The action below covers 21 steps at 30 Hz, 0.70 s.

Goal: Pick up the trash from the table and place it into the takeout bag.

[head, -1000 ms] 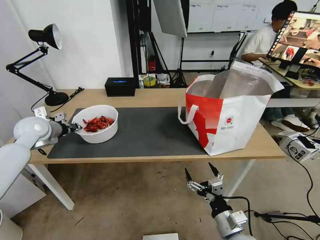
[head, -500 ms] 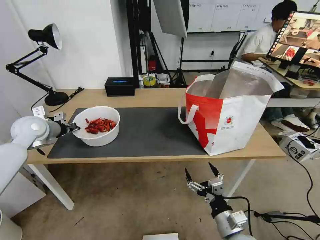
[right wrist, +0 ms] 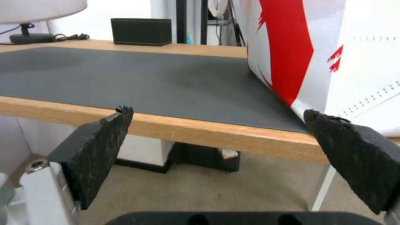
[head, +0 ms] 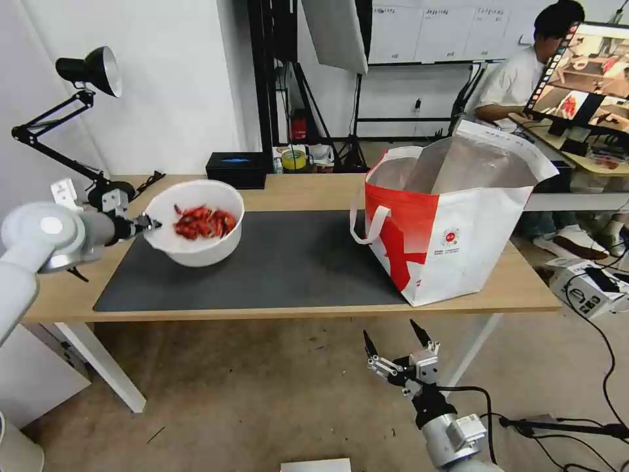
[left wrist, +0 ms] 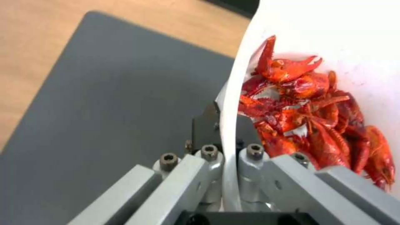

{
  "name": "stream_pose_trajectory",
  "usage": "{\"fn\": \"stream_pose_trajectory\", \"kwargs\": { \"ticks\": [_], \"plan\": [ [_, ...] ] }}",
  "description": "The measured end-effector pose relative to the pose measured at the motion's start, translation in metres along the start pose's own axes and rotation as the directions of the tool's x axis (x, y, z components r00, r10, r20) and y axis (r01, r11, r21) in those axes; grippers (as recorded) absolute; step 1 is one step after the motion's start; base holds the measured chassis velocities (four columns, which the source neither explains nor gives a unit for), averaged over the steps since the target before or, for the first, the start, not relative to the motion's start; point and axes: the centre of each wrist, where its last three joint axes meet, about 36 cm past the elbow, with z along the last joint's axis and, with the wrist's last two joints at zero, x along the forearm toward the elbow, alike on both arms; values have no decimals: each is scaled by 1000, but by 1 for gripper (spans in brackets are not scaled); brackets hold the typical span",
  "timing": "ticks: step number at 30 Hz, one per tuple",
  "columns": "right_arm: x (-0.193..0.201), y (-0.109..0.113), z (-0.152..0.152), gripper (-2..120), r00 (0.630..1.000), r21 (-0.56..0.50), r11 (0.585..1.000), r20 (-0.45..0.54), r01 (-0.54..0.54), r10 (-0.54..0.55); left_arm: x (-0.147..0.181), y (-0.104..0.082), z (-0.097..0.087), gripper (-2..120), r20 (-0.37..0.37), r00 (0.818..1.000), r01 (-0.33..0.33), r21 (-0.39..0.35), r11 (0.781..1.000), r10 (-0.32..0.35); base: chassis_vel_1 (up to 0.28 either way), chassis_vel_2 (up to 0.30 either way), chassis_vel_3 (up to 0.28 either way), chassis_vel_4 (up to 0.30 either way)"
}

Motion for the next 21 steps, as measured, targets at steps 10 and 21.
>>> {"fn": "stream_pose_trajectory", "kwargs": {
  "ticks": [10, 21],
  "plan": [
    [0, 0, 0, 100, 1000, 0, 1000, 0, 0, 0, 14, -49, -8, 0, 71, 987, -136, -77, 988, 142, 0, 0, 0, 0],
    [0, 0, 0, 100, 1000, 0, 1000, 0, 0, 0, 14, -83, -23, 0, 96, 973, -199, -131, 971, 212, 0, 0, 0, 0]
  ]
}}
